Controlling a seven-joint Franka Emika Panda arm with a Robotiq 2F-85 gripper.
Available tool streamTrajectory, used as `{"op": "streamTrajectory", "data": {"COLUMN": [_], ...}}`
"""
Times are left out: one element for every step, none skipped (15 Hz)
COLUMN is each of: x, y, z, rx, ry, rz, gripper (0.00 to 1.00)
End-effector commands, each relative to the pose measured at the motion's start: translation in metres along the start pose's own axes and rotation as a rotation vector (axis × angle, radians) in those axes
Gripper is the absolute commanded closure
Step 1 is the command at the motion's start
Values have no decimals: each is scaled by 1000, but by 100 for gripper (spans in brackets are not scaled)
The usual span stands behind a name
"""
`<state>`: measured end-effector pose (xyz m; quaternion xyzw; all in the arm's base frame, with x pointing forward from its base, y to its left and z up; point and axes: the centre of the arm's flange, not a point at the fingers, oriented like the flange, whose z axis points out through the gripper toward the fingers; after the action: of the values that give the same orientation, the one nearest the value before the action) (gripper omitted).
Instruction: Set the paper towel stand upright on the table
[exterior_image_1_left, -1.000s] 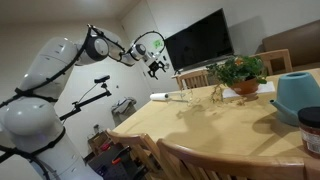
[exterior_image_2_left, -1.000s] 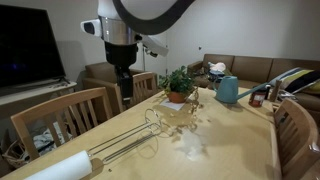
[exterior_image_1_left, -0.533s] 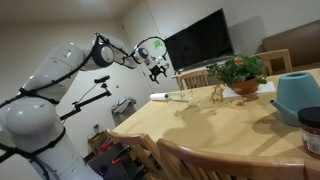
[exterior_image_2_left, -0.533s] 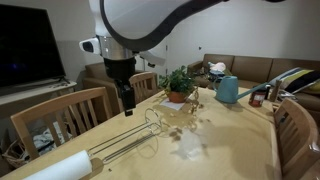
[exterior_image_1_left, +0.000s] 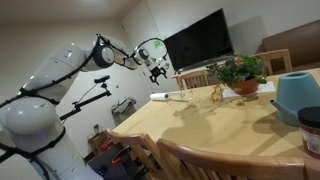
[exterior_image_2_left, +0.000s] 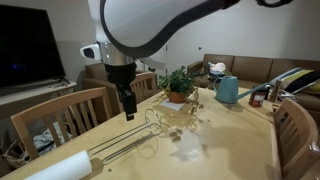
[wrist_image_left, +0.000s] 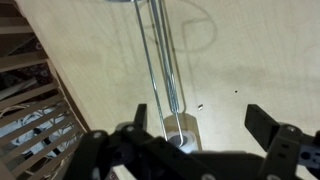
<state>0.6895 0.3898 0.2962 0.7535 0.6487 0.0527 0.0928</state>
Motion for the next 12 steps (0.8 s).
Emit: {"op": "streamTrajectory", "data": {"x": [22,25,30,33,38,40,43,44,46,48,48,49], "y": [5,3,-1,-3,-6,-6,-8,-6,-4,-3,0,2], "z": [30,40,48,56,63,68,72,73,75,76,77,77], "rx": [62,77,91,97,101,108,109,103,108,105,95,91], "ry": [-37,-48,-57,-67,-72,-88,-88,-99,-99,-105,-109,-116], "rz": [-41,-53,-60,-76,-80,-89,-98,-114,-121,-134,-147,-157], "gripper": [0,0,0,0,0,0,0,0,0,0,0,0]}}
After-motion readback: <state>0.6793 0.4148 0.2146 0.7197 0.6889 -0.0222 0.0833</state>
